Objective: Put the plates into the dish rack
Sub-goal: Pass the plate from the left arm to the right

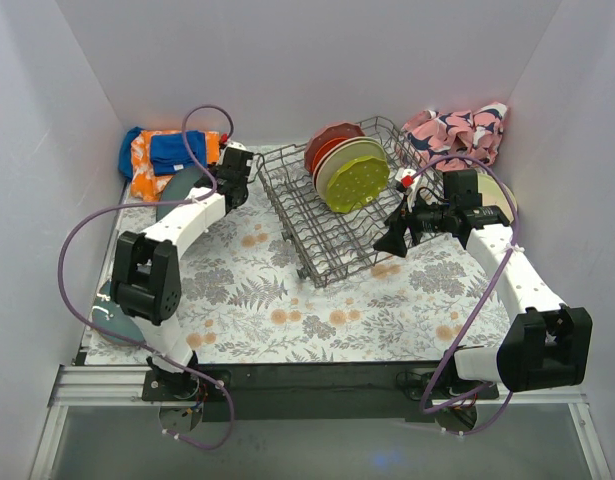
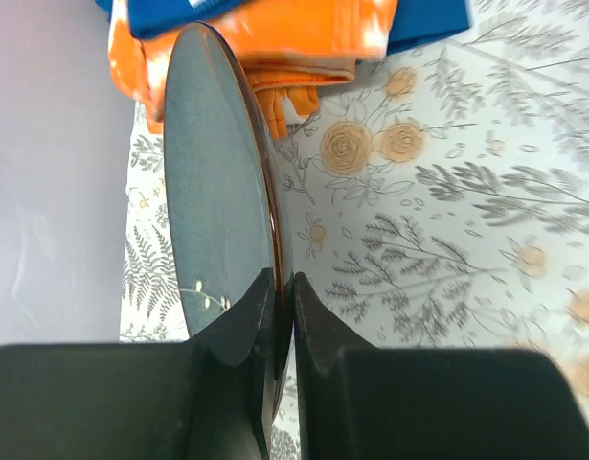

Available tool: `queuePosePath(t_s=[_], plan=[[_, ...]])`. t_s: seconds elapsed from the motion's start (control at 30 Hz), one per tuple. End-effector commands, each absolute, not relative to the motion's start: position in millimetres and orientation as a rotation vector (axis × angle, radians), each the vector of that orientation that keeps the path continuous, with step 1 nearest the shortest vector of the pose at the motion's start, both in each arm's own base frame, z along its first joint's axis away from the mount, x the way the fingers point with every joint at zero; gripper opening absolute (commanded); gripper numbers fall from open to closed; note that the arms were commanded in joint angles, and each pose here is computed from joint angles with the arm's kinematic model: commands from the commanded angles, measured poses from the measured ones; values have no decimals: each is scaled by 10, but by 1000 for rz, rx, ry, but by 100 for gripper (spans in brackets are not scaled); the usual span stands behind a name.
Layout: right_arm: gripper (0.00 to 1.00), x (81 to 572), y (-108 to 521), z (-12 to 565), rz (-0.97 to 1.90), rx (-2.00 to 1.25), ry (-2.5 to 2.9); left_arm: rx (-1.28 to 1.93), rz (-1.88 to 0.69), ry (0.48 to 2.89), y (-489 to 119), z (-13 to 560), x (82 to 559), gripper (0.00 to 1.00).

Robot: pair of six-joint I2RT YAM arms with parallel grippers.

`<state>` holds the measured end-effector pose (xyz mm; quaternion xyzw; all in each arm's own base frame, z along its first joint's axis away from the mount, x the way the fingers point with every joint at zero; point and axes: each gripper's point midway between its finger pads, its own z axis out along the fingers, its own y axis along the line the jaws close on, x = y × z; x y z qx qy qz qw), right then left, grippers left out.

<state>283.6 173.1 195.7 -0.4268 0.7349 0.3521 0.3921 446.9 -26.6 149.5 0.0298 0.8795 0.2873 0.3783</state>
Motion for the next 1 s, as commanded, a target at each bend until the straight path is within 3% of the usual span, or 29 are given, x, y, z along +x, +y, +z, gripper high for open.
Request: queuePosePath(t_s=[0.0,0.4,0.67,0.97], plan=[[88,2829,1762,2036,892,-1099,1821,-2,635,2046,-304,2458,4298,0],[88,2826,1769,2061,897,-1106,1806,367,196,1950,-848,2770,3612,0],[88,2935,1800,2339,875,-1103,1754,610,233,1783,-1041,3082,3418,0],[88,3054,2106,2878,1127,-1061,1731,778,194,1538,-1344,3359,3211,0]])
